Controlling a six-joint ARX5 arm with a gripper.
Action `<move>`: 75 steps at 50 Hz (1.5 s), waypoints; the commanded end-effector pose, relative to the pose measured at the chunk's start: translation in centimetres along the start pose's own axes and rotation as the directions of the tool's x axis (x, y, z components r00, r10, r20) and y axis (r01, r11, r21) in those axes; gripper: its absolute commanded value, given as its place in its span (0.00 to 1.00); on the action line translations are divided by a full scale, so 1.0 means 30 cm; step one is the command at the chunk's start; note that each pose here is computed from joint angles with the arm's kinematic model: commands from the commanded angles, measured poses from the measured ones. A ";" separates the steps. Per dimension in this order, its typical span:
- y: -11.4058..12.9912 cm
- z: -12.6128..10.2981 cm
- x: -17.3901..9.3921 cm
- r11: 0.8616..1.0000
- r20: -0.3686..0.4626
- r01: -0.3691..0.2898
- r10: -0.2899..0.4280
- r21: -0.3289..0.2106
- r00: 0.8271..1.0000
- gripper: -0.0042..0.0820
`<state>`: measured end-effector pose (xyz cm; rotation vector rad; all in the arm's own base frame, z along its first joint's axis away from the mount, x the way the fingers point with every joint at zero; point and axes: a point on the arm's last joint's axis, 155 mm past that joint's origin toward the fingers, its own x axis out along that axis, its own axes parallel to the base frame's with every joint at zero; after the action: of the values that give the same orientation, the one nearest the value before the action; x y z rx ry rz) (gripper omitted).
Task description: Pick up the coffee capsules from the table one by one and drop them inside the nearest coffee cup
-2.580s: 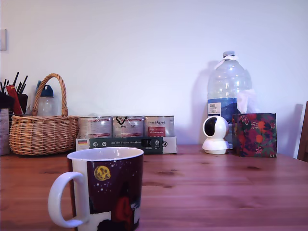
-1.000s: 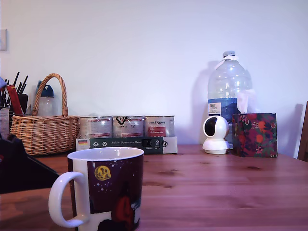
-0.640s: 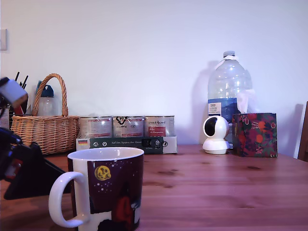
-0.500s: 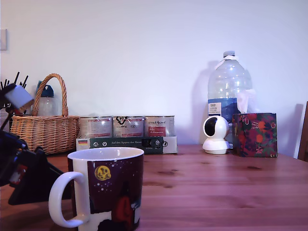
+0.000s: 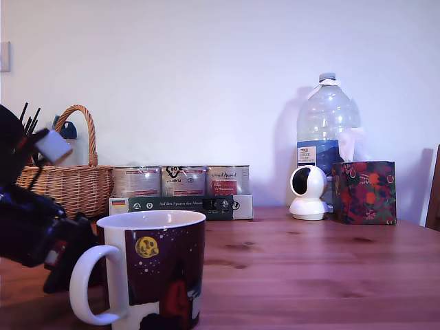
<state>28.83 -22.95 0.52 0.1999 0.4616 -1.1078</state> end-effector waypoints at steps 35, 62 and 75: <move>-0.033 0.042 0.070 0.997 0.017 0.062 -0.063 0.050 0.998 0.60; -0.022 0.039 0.066 0.999 0.004 0.040 -0.041 0.036 0.999 0.23; -0.033 0.081 0.025 0.999 -0.008 0.041 -0.041 -0.030 0.999 0.23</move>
<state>28.68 -24.86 1.23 0.1754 0.5150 -1.1423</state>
